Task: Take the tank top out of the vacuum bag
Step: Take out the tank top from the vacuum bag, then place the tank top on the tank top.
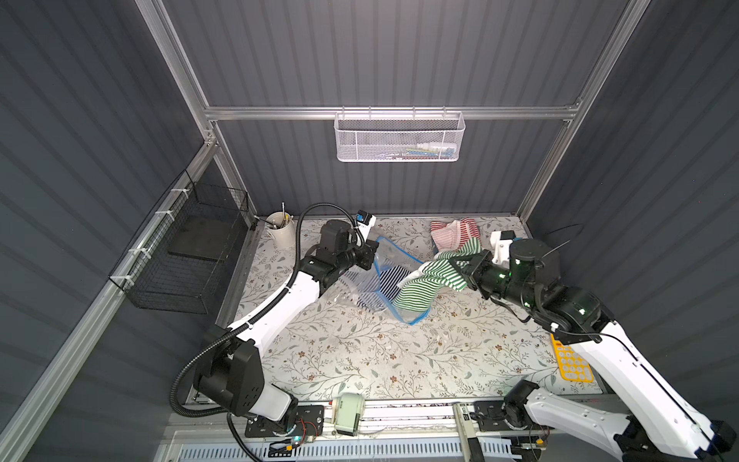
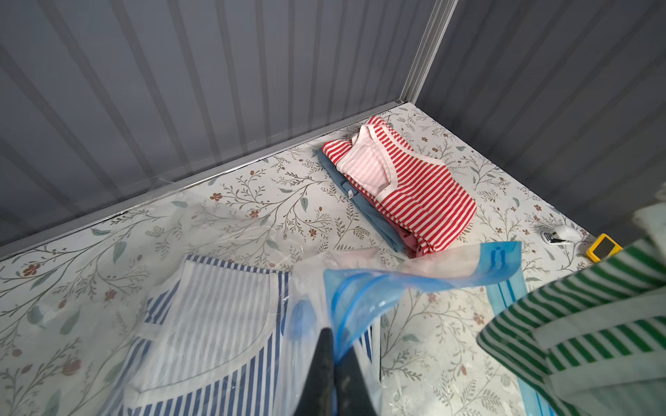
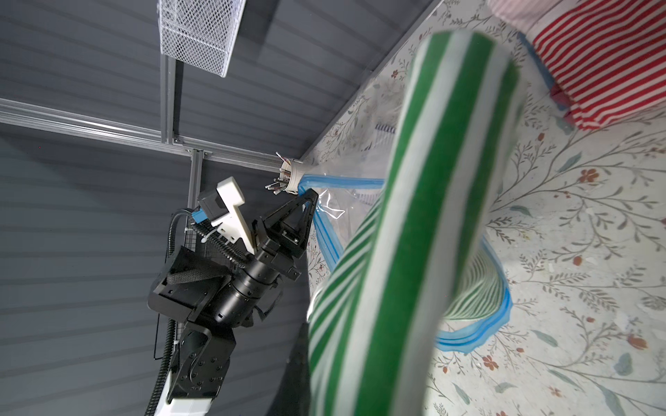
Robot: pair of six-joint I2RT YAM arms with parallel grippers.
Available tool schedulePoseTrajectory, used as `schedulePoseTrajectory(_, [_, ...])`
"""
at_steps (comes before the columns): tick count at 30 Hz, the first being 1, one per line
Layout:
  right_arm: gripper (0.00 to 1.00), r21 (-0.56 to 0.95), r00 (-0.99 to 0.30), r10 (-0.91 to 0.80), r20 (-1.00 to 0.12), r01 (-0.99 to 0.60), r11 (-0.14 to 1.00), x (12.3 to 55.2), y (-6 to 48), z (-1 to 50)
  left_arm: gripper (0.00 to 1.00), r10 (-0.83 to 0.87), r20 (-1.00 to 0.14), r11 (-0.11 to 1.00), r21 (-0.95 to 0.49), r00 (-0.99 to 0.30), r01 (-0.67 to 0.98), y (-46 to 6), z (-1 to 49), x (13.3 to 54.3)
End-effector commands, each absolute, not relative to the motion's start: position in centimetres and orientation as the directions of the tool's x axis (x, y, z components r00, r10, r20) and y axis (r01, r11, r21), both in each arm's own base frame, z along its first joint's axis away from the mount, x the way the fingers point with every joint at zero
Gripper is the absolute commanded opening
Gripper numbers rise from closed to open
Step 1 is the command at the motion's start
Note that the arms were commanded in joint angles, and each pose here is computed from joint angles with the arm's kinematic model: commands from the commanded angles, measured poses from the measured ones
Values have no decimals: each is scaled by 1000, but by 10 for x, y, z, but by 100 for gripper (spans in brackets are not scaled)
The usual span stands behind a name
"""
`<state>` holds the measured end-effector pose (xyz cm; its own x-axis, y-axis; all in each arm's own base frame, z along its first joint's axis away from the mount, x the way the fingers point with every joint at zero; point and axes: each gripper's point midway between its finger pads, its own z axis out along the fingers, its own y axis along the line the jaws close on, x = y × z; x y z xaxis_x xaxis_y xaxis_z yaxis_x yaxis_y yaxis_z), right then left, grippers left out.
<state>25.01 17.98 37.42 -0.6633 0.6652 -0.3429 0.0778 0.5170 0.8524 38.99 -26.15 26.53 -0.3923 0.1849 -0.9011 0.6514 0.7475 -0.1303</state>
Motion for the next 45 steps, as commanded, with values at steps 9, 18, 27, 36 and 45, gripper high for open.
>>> schedulePoseTrajectory(9, [0, 790, -568, 694, -441, 122, 602, 274, 133, 397, 0, 129, -913, 874, -79, -386, 479, -199, 276, 422])
schedulePoseTrajectory(18, [0, 807, -501, 734, -458, 112, 580, 349, 114, 385, 0, 104, -906, 891, -99, -410, 444, -187, 270, 432])
schedulePoseTrajectory(27, [0, 759, -394, 723, -567, 91, 645, 438, 81, 372, 0, 104, -902, 897, -97, -420, 431, -181, 267, 435])
schedulePoseTrajectory(36, [0, 719, -325, 683, -654, 13, 695, 526, 57, 395, 0, 118, -884, 903, -93, -451, 418, -175, 253, 444])
schedulePoseTrajectory(45, [0, 588, -234, 560, -794, -68, 806, 582, 46, 407, 0, 132, -870, 904, -90, -475, 417, -174, 241, 448])
